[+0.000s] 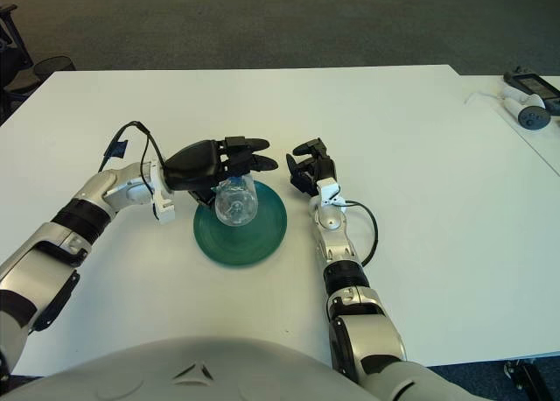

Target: Put the bottle into the plate.

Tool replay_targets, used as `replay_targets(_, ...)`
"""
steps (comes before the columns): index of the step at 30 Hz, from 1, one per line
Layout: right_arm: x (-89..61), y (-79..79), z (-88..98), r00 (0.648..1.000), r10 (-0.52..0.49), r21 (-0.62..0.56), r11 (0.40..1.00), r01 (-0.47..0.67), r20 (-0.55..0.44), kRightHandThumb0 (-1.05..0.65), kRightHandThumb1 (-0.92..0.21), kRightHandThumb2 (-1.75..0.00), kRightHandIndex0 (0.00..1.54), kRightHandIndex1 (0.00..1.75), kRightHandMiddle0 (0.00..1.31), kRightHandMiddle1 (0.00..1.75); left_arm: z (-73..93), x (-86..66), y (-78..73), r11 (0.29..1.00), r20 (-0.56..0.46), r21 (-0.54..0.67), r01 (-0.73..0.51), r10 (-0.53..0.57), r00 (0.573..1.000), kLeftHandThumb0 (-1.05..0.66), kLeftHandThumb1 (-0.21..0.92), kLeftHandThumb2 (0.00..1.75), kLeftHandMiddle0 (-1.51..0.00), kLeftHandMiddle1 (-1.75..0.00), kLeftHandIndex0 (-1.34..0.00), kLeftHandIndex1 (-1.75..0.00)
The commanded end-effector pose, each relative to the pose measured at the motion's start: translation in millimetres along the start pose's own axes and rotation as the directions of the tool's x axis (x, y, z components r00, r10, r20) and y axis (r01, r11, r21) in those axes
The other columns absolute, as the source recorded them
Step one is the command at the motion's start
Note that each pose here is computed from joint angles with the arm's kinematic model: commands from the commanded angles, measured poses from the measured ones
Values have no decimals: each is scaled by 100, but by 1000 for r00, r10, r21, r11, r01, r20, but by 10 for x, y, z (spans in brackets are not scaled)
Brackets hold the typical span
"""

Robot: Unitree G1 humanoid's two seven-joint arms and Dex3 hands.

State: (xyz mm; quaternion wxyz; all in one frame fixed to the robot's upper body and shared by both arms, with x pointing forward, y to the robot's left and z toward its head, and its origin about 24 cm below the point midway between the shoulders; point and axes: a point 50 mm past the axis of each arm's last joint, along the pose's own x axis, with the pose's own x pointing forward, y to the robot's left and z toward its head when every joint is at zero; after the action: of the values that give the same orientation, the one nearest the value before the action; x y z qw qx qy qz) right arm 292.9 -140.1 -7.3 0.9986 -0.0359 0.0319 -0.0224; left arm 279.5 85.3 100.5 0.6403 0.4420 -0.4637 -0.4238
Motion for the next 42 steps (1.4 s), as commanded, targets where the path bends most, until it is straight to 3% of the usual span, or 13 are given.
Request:
replay_targets(1,-441,-55,-668,945,-8,1,1000,9,-328,-1,-76,-62,41,141,32,168,-27,4,120,1000,-1,27,-13,13,1000,-79,92,79,-45,-7,0,-84)
replay_targets(8,-442,-58,-653,947,-2,9,1000,5,-322,-1,-69,-74,44,146,32,169,-9,24,141,999,10,34,-14,13,1000,-79,92,81,-47,-7,0,-86)
replay_targets(15,-450,-69,-643,946,-6,17,1000,13,-324,-1,-69,-76,40,149,33,169,14,52,155,993,62,87,79,-85,994,-82,92,83,-40,-3,0,-75)
replay_targets(23,-459,-72,-670,937,-45,-31,999,37,-347,-1,-74,-70,33,147,35,171,45,114,245,930,151,292,222,-274,950,-89,92,76,-24,0,0,-52)
replay_targets(29,-456,-67,-671,936,-62,-24,998,58,-346,0,-72,-69,41,146,32,167,55,147,240,875,177,380,300,-387,905,-94,92,66,-17,0,0,-38)
replay_targets(35,-457,-49,-652,946,-33,-15,999,30,-323,0,-70,-71,49,148,28,162,71,180,227,836,183,442,325,-439,880,-98,92,61,-13,0,0,-30)
replay_targets(42,-463,-30,-642,954,-23,-20,1000,18,-300,-1,-79,-56,41,139,35,164,89,200,191,824,193,474,309,-440,877,-101,92,59,-12,0,0,-28)
